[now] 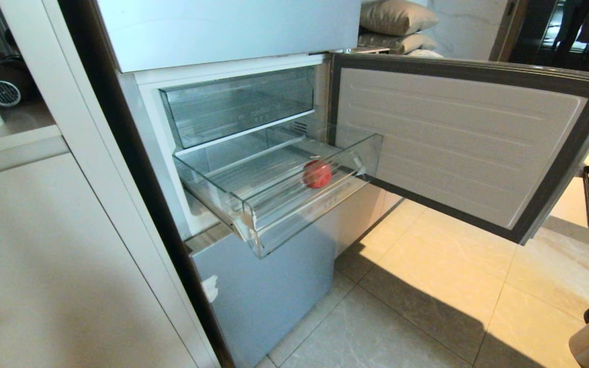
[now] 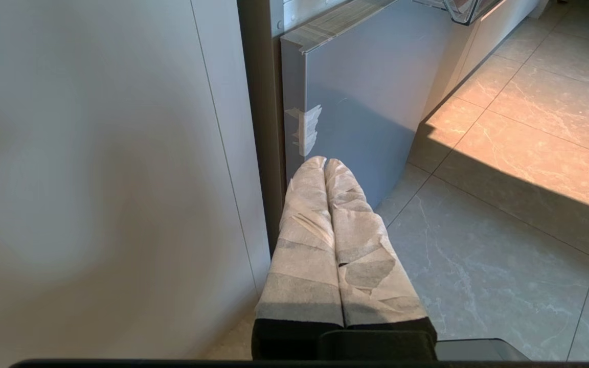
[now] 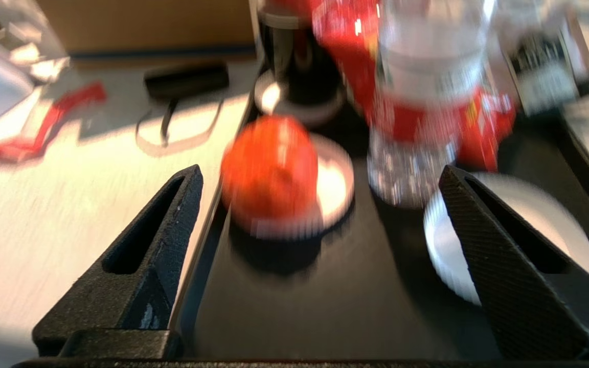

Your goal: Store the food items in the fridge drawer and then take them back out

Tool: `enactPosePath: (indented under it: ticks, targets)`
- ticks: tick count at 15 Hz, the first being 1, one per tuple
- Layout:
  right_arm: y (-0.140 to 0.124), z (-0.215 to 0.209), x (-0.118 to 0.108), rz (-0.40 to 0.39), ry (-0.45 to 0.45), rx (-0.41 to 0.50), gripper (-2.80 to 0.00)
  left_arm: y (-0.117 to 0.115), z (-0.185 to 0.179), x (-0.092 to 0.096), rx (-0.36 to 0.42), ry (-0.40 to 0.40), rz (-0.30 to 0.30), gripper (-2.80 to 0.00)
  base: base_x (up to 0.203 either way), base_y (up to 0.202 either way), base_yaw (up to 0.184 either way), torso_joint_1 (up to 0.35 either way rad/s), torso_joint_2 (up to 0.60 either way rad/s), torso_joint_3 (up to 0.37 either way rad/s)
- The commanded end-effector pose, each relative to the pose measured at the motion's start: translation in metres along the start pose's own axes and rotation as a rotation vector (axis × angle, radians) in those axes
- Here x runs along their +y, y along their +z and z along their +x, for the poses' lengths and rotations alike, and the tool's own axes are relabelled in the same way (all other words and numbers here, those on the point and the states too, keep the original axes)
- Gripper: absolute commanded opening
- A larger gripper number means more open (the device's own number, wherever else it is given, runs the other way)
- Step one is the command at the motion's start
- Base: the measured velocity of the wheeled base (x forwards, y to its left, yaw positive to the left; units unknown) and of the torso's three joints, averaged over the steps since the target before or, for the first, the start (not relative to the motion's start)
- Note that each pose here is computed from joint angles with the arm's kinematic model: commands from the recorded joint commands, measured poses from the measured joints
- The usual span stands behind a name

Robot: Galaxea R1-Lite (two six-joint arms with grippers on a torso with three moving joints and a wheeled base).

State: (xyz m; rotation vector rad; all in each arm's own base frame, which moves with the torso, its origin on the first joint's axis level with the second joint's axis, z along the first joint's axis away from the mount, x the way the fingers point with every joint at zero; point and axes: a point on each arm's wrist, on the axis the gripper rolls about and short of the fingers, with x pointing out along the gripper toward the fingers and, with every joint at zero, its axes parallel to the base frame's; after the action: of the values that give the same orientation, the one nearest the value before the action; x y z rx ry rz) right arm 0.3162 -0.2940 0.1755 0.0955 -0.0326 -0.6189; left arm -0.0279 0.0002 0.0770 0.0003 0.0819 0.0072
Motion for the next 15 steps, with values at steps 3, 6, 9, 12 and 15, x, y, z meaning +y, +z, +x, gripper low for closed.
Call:
enactPosePath:
  ticks: [3,6,9,12,15]
  targets:
    - [-0.028,0.045,0.005,-0.001,0.056,-0.016,0.00,0.000,0.000,0.000,-0.001,0.000,0.000,-2.80,0.000,0.000,0.000,0.000,0.00,0.000]
    - [-0.033,0.064,0.007,-0.010,0.072,-0.050,0.00,0.000,0.000,0.000,0.000,0.001,0.000,-2.80,0.000,0.000,0.000,0.000,0.00,0.000]
    - [-0.039,0.075,0.012,-0.007,0.086,-0.064,0.00,0.000,0.000,0.000,-0.001,0.000,0.000,-2.80,0.000,0.000,0.000,0.000,0.00,0.000]
    - [-0.046,0.086,0.016,-0.013,0.099,-0.081,0.00,0.000,0.000,0.000,0.001,0.000,0.000,-2.80,0.000,0.000,0.000,0.000,0.00,0.000]
    - [-0.052,0.093,0.018,-0.015,0.111,-0.085,0.00,0.000,0.000,0.000,-0.001,0.000,0.000,-2.80,0.000,0.000,0.000,0.000,0.00,0.000]
